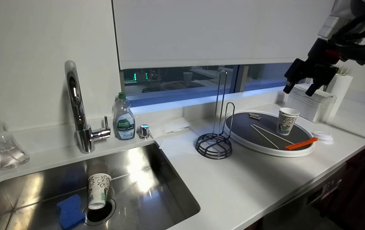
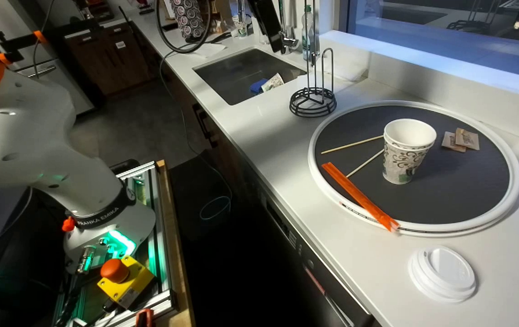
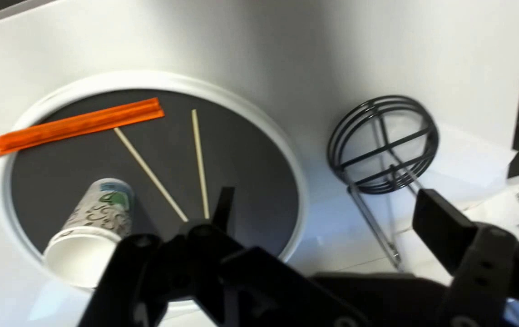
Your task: Remove the paper cup from the other paper cup and put it on the tray
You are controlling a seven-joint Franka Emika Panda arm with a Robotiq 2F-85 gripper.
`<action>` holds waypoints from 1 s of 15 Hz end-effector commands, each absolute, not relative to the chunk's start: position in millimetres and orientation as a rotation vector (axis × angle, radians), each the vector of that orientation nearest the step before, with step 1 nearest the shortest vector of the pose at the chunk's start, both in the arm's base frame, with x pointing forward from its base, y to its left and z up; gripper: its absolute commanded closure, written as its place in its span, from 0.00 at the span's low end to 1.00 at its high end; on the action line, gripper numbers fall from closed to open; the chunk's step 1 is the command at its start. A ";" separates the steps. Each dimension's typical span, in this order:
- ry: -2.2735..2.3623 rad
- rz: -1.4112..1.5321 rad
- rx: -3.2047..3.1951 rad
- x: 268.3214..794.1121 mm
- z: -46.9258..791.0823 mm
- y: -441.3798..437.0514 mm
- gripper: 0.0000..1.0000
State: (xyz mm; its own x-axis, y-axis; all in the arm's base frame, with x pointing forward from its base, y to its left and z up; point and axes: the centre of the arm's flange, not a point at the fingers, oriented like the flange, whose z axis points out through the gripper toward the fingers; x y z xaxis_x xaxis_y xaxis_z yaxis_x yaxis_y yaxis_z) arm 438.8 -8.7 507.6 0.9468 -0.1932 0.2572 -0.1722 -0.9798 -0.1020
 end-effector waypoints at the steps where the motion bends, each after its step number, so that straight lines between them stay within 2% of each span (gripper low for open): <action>1: 0.533 -0.452 -3.049 473.0 499.3 -68.5 0.00; 2: 0.621 -0.451 -3.045 477.0 496.3 -85.7 0.00; 3: 0.486 -0.453 -3.037 455.9 501.8 -63.9 0.00; 8: 0.620 -0.434 -3.045 470.2 489.3 -89.6 0.00; 15: 1.224 -0.468 -2.905 517.5 444.8 -158.3 0.00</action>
